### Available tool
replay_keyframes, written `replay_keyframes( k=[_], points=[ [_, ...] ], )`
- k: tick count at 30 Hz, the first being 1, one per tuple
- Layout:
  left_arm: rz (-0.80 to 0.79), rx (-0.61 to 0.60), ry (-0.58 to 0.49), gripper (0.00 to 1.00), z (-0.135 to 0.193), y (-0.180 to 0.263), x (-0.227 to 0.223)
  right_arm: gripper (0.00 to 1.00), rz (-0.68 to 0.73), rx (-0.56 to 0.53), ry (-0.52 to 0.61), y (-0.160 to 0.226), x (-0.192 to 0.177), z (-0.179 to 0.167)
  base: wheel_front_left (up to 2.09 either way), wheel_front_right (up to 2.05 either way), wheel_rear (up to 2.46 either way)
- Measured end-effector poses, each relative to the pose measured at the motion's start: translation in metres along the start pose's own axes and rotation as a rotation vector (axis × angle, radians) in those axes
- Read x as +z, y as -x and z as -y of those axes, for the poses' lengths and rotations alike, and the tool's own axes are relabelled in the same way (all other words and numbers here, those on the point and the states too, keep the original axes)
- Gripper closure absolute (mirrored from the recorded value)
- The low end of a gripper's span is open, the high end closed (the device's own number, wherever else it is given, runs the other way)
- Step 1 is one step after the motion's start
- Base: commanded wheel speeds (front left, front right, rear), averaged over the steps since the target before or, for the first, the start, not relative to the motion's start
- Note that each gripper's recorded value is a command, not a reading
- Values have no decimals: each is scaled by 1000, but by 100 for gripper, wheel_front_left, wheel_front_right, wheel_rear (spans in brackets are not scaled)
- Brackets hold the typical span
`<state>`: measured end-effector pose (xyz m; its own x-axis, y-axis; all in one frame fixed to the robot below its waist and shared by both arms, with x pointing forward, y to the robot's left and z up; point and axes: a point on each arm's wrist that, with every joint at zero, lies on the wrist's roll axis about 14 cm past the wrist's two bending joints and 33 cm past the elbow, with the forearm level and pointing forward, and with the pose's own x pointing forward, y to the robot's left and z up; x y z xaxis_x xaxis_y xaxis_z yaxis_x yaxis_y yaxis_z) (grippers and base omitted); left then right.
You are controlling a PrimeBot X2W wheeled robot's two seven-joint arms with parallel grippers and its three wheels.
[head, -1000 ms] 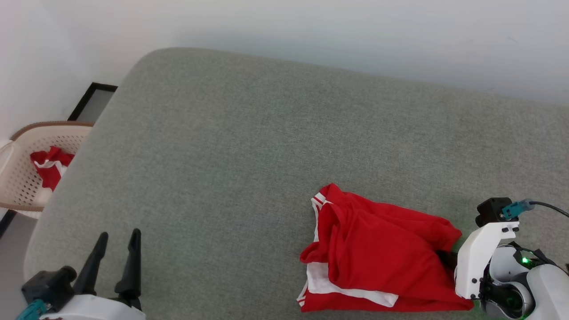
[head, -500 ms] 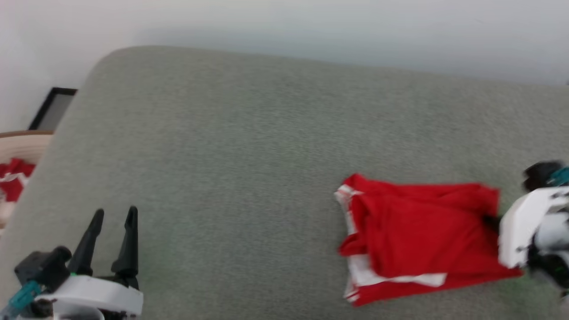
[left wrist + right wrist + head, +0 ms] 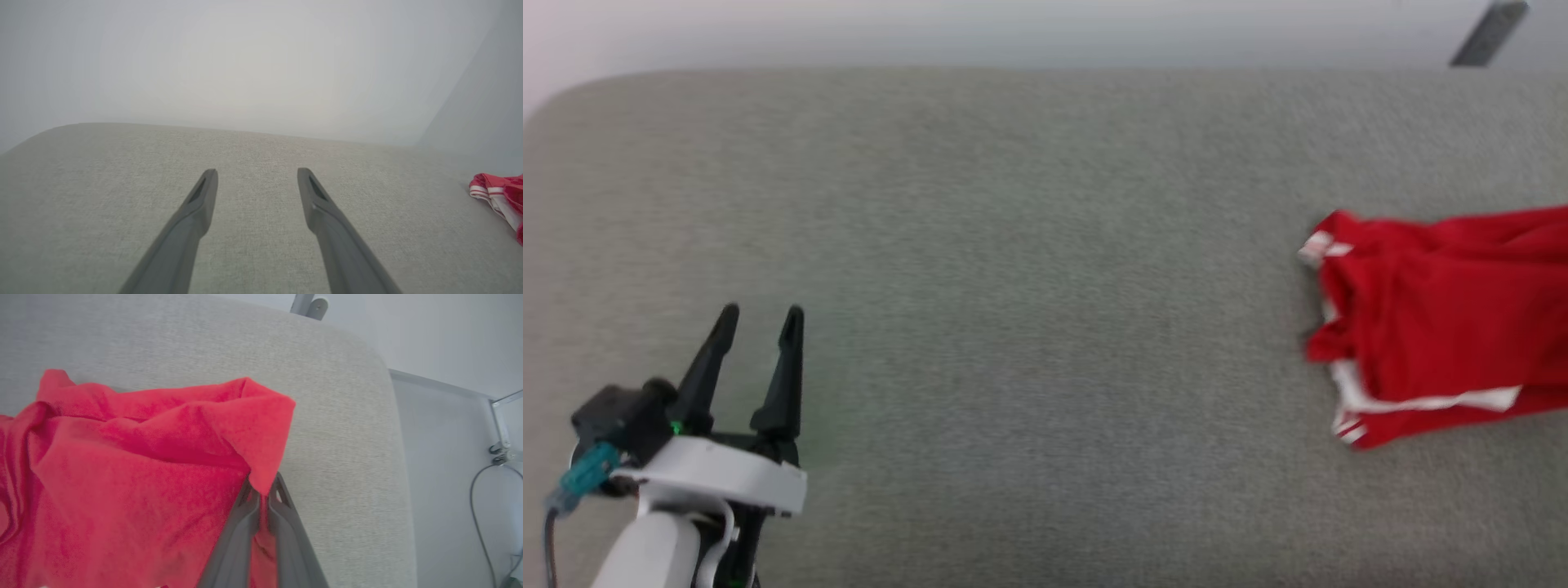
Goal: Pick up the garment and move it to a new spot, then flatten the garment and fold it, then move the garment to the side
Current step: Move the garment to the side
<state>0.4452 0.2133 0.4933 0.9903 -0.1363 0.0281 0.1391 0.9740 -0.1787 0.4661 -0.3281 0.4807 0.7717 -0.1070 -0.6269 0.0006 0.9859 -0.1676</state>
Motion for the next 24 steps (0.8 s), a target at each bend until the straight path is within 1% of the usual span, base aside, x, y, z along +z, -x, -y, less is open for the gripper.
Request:
replay_keyframes(
  k=[2, 6, 12, 14, 20, 24],
  points=[
    [-7, -35, 0, 0, 9, -12, -4, 100, 5, -57, 30, 1, 2, 21, 0, 0, 0],
    [-27, -90, -1, 0, 22, -32, -16, 100, 9, -151, 55, 2, 2, 60, 0, 0, 0],
    [-62, -152, 4, 0, 36, -56, -37, 100, 10, -284, 138, 4, 3, 106, 0, 0, 0],
    [-73, -170, 11, 0, 41, -62, -45, 100, 13, -316, 154, 3, 2, 117, 0, 0, 0],
    [-106, -200, 21, 0, 48, -76, -64, 100, -9, -412, 251, 1, -3, 146, 0, 0, 0],
    [-126, -209, 23, 0, 47, -80, -75, 100, -49, -447, 266, -5, -14, 156, 0, 0, 0]
  ],
)
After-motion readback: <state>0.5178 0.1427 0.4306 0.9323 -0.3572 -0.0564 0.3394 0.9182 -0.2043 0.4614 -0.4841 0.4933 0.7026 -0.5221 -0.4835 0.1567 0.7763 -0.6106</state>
